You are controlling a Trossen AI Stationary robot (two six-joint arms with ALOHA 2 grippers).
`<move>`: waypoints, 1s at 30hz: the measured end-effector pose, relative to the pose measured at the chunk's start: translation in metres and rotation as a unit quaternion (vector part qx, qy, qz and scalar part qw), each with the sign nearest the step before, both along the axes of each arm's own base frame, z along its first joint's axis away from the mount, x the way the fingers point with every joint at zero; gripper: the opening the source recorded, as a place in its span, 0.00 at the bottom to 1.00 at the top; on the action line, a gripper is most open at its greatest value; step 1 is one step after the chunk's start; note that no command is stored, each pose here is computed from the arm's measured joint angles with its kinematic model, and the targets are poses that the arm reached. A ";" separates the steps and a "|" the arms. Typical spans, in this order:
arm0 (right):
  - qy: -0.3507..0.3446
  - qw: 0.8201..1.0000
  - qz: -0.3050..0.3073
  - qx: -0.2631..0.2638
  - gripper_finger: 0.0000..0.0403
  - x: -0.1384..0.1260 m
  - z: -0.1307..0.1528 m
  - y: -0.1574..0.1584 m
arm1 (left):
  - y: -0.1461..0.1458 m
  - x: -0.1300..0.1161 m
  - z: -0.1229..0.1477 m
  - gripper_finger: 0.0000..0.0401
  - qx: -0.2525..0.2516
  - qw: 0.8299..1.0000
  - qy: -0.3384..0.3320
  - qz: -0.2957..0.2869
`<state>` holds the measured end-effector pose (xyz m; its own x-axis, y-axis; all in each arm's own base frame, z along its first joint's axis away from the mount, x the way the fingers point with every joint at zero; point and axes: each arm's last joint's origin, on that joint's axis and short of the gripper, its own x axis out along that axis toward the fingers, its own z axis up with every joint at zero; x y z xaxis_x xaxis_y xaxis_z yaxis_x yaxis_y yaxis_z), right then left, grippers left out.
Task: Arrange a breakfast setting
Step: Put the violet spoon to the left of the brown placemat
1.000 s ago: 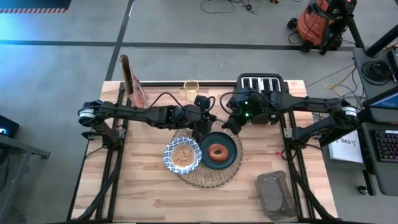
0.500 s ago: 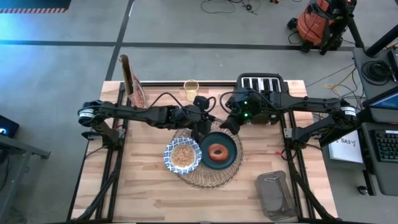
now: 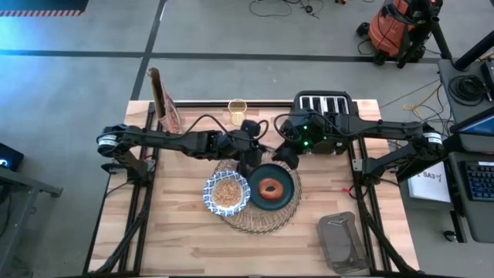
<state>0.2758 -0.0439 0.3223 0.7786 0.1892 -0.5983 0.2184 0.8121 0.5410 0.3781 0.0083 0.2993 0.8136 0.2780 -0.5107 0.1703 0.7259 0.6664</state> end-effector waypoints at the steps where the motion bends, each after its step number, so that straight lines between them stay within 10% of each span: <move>1: 0.000 1.000 -0.003 -0.010 0.46 0.000 0.000 -0.001 | 0.000 0.000 0.000 0.06 -0.005 1.000 0.000 -0.005; 19: 0.002 0.997 -0.011 -0.081 0.53 -0.013 0.016 -0.032 | 0.006 -0.013 0.001 0.06 -0.140 0.982 0.064 0.108; 30: 0.044 0.980 0.058 -0.186 0.53 -0.029 0.044 -0.029 | 0.001 -0.050 0.002 0.06 -0.300 0.883 0.177 0.315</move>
